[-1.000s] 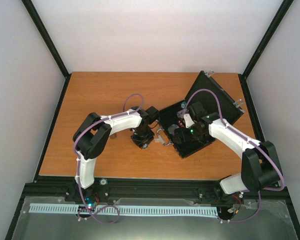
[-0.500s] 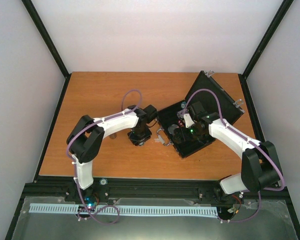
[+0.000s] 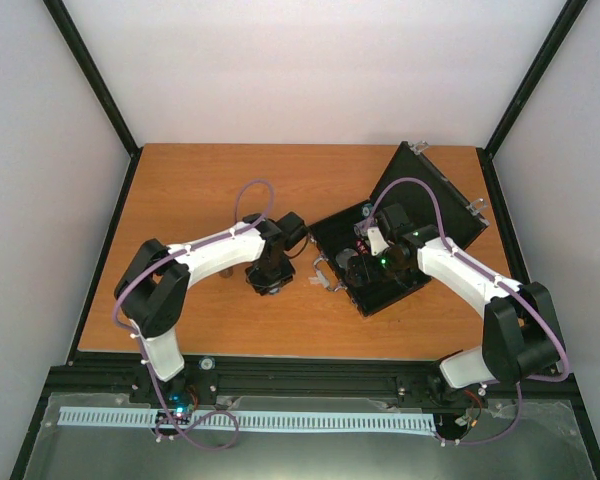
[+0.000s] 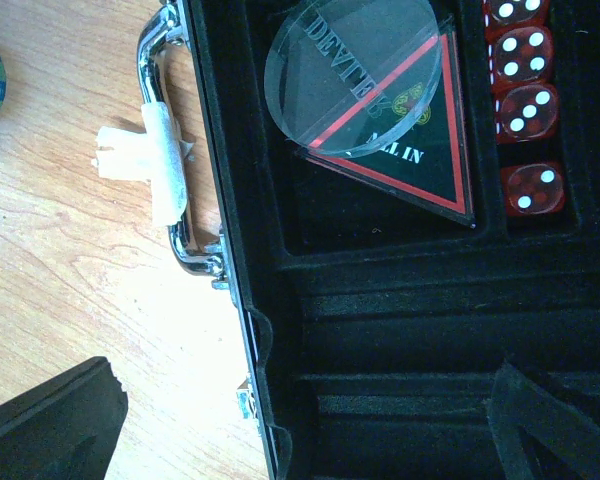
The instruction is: Pack up texas hold em set
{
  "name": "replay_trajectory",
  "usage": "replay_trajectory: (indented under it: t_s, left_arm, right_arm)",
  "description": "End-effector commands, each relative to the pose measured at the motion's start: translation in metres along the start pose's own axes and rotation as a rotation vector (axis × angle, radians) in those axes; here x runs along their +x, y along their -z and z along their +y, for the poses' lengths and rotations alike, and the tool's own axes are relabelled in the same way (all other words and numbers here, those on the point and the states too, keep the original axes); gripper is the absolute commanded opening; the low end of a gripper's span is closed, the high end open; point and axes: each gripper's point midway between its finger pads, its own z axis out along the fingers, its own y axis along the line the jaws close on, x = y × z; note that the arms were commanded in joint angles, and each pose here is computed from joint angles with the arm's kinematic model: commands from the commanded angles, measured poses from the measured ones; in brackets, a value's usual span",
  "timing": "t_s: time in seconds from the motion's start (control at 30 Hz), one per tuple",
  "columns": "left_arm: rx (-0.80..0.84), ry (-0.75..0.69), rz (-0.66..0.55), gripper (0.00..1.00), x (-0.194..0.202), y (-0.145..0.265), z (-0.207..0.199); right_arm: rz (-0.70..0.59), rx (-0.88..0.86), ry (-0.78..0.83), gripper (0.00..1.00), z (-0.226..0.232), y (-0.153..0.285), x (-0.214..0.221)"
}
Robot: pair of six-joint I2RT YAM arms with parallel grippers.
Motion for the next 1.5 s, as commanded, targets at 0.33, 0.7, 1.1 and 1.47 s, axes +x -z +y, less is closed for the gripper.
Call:
replay_trajectory:
  t_s: [0.33,0.7,1.1,1.47]
  left_arm:
    - [-0.011,-0.274,-0.098,0.36,-0.02,0.029,-0.01]
    - [-0.02,-0.352,-0.153,0.55,-0.026,0.028,0.005]
    - [0.03,-0.307,-0.224,1.0,-0.016,0.034,0.068]
    - [-0.106,-0.228,-0.214,1.0,-0.009,0.003,0.123]
  right_arm:
    - [-0.019,0.012,-0.007,1.0,-0.002,-0.001,-0.012]
    - [0.004,0.006,-0.01,1.0,-0.003,-0.009,-0.012]
    - [0.002,0.007,-0.022,1.0,-0.003,-0.008,-0.005]
    - [0.04,-0.003,-0.019,1.0,0.008,-0.012,0.014]
